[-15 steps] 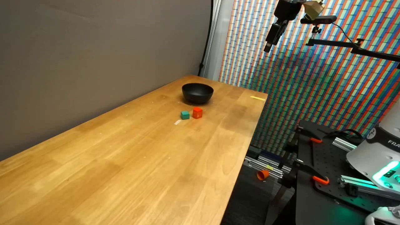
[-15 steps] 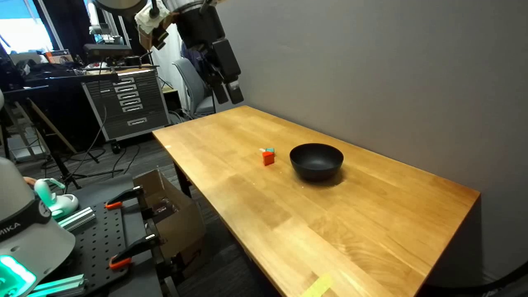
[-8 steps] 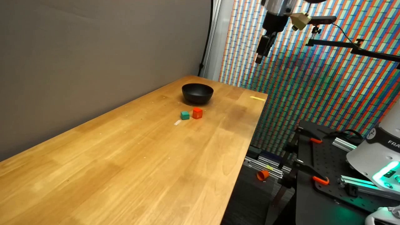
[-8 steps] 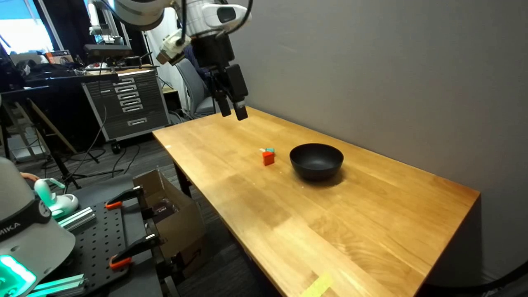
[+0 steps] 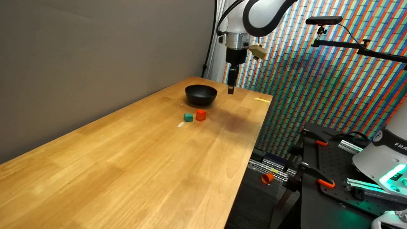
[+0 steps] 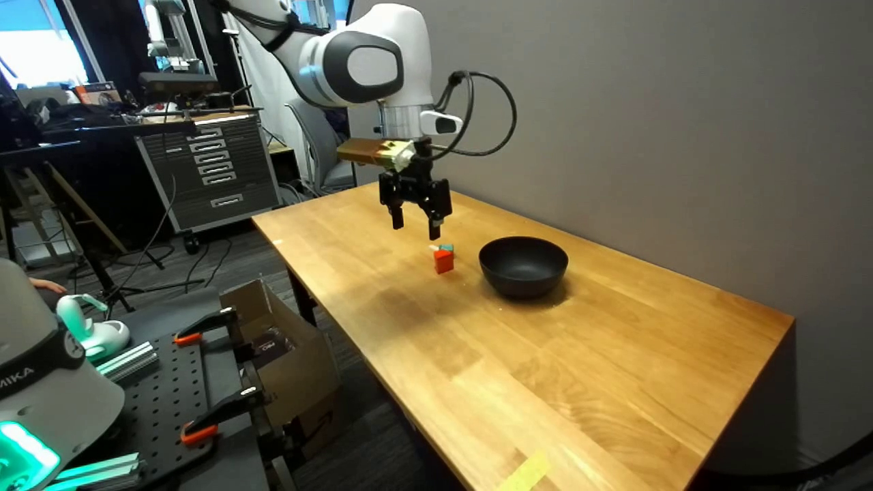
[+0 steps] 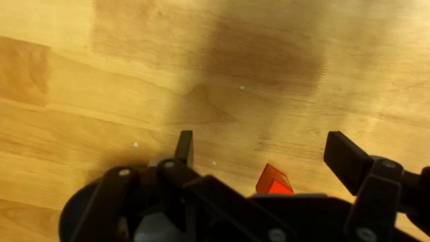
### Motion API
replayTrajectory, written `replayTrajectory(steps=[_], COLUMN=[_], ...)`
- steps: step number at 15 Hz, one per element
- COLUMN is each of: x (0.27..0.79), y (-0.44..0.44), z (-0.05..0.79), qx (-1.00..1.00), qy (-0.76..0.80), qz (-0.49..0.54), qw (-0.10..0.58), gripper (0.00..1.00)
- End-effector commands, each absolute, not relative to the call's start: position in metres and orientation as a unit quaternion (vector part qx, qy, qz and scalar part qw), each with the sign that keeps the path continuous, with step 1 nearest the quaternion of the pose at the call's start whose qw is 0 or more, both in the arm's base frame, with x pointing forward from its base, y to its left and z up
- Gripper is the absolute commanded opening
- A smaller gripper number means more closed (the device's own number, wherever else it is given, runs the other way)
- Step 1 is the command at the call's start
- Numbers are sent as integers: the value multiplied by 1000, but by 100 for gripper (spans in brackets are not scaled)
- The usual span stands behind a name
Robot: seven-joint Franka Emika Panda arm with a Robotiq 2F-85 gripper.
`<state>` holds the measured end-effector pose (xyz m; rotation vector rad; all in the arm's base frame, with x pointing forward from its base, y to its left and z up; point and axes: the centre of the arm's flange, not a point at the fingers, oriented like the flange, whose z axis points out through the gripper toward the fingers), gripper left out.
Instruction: Put the orange and green blocks in the black bowl
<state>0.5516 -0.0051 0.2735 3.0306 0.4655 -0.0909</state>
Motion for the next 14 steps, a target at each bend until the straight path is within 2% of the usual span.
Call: replayTrajectory(steps=[1,7,14], x=[638,713,740], y=[2,24,41], z=[242,188,168], qx=[980,979,979], qy=[193,194,174], qz=[-50,-68,-102], qw=[23,-3,-34], gripper=[100,100,100])
